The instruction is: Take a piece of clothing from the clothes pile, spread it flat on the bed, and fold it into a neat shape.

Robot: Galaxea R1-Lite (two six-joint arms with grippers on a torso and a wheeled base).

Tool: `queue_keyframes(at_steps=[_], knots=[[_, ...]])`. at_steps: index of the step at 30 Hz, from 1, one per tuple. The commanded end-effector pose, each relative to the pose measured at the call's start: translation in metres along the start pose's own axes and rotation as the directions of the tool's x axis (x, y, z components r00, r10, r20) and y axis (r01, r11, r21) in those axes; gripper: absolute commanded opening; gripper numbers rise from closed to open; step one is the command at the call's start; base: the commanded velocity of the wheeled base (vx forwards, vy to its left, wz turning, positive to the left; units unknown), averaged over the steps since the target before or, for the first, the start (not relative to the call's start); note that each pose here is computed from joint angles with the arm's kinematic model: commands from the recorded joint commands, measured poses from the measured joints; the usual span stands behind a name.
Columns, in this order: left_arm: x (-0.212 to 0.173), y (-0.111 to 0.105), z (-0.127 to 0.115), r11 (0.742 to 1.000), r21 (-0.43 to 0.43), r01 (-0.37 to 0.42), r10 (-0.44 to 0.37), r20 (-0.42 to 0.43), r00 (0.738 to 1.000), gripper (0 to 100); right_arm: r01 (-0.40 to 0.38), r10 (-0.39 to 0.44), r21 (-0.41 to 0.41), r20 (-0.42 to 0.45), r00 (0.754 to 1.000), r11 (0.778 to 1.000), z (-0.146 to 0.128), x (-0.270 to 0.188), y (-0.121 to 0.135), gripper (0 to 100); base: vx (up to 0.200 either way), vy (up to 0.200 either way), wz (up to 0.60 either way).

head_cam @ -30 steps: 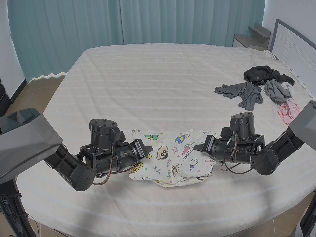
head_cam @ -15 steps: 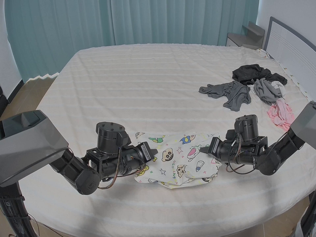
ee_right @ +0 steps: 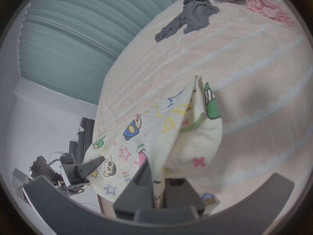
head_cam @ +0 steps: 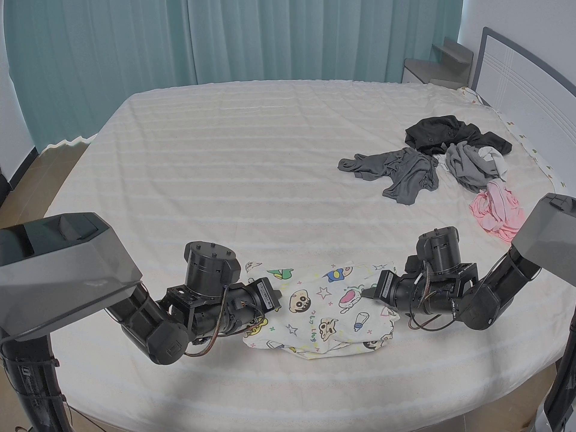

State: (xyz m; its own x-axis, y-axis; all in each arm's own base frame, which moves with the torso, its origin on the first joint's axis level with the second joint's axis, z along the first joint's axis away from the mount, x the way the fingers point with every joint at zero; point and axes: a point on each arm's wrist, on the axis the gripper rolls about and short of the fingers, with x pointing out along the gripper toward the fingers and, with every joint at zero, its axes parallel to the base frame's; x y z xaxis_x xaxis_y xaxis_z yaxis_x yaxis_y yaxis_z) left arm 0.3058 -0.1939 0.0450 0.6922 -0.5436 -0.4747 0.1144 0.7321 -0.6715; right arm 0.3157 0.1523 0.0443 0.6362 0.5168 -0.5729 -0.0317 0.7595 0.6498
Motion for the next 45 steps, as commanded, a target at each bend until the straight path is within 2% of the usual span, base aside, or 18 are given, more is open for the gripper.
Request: queue_keyframes(at_steps=[1, 7, 15, 16, 22, 25, 29, 32, 34, 35, 36, 37, 38, 40, 41, 42, 43, 45], knots=[[0.005, 0.009, -0.007, 0.999, -0.004, -0.032, 0.032, -0.024, 0.999, 0, 0.035, -0.034, 0.003, -0.043, 0.998, 0.999, -0.012, 0.007, -0.009, 0, 0.000, 0.000, 0.00], [0.007, 0.017, -0.014, 0.998, -0.006, -0.057, 0.057, -0.048, 0.997, 0, 0.084, -0.084, -0.016, -0.046, 0.995, 0.996, -0.020, 0.015, -0.020, 0, 0.000, 0.000, 0.00], [0.010, 0.024, -0.021, 0.997, -0.007, -0.082, 0.081, -0.071, 0.994, 0, 0.053, -0.054, -0.044, -0.034, 0.998, 0.998, -0.032, 0.019, -0.022, 0, 0.000, 0.000, 0.00], [0.010, 0.024, -0.021, 0.996, -0.007, -0.083, 0.083, -0.072, 0.994, 100, 0.053, -0.054, -0.045, -0.036, 0.998, 0.998, -0.032, 0.019, -0.022, 100, 0.000, 0.000, 0.00], [0.012, 0.029, -0.024, 0.992, -0.006, -0.127, 0.126, -0.057, 0.990, 100, 0.076, -0.078, -0.053, -0.044, 0.996, 0.996, -0.039, 0.017, -0.022, 100, 0.000, 0.000, 0.00], [0.008, 0.035, -0.025, 0.987, -0.010, -0.160, 0.159, -0.049, 0.986, 100, 0.097, -0.098, -0.044, -0.025, 0.995, 0.994, -0.037, 0.008, -0.025, 100, 0.000, 0.000, 0.00], [-0.005, 0.032, -0.019, 0.987, -0.016, -0.160, 0.159, -0.020, 0.987, 100, 0.110, -0.110, -0.018, 0.012, 0.994, 0.994, -0.028, -0.009, -0.029, 100, 0.000, 0.000, 0.00], [-0.036, 0.013, -0.002, 0.993, -0.017, -0.121, 0.122, 0.064, 0.990, 100, 0.102, -0.101, 0.003, 0.106, 0.989, 0.995, -0.014, -0.048, -0.025, 100, 0.000, 0.000, 0.00], [-0.061, -0.005, 0.012, 0.996, -0.013, -0.087, 0.088, 0.158, 0.984, 100, 0.077, -0.077, 0.010, 0.200, 0.977, 0.997, -0.003, -0.084, -0.018, 100, 0.000, 0.000, 0.00], [-0.066, -0.008, 0.015, 0.997, -0.013, -0.079, 0.080, 0.178, 0.981, 100, 0.070, -0.070, 0.007, 0.220, 0.973, 0.998, -0.002, -0.092, -0.015, 100, 0.000, 0.000, 0.00], [-0.084, -0.019, 0.022, 0.998, -0.012, -0.060, 0.061, 0.246, 0.967, 100, 0.058, -0.056, 0.003, 0.291, 0.955, 0.998, 0.001, -0.117, -0.010, 100, 0.000, 0.000, 0.00], [-0.084, -0.019, 0.022, 0.998, -0.012, -0.060, 0.061, 0.246, 0.967, 100, 0.058, -0.056, 0.003, 0.291, 0.955, 0.998, 0.001, -0.117, -0.010, 100, 0.000, 0.000, 0.00], [-0.114, -0.035, 0.030, 1.000, 0.001, -0.025, 0.023, 0.337, 0.941, 100, 0.065, -0.053, -0.018, 0.387, 0.920, 0.998, 0.000, -0.149, -0.001, 100, 0.000, 0.000, 0.00], [-0.148, -0.049, 0.032, 0.998, 0.054, 0.013, -0.033, 0.395, 0.918, 100, 0.123, -0.074, -0.073, 0.473, 0.878, 0.990, -0.004, -0.182, 0.005, 100, 0.000, 0.000, 0.00], [-0.148, -0.049, 0.032, 0.998, 0.054, 0.013, -0.033, 0.395, 0.918, 100, 0.123, -0.074, -0.073, 0.473, 0.878, 0.990, -0.004, -0.182, 0.005, 100, 0.000, 0.000, 0.00], [-0.176, -0.055, 0.029, 0.994, 0.112, 0.000, -0.048, 0.420, 0.906, 100, 0.189, -0.092, -0.131, 0.532, 0.842, 0.973, -0.012, -0.208, 0.007, 100, 0.000, 0.000, 0.00], [-0.200, -0.057, 0.025, 0.987, 0.151, -0.053, -0.021, 0.451, 0.892, 100, 0.237, -0.093, -0.175, 0.583, 0.807, 0.956, -0.020, -0.232, 0.009, 100, 0.000, 0.000, 0.00], [-0.228, -0.059, 0.018, 0.980, 0.151, -0.128, 0.036, 0.498, 0.866, 100, 0.283, -0.082, -0.217, 0.643, 0.762, 0.934, -0.034, -0.264, 0.009, 100, 0.000, 0.000, 0.00]])
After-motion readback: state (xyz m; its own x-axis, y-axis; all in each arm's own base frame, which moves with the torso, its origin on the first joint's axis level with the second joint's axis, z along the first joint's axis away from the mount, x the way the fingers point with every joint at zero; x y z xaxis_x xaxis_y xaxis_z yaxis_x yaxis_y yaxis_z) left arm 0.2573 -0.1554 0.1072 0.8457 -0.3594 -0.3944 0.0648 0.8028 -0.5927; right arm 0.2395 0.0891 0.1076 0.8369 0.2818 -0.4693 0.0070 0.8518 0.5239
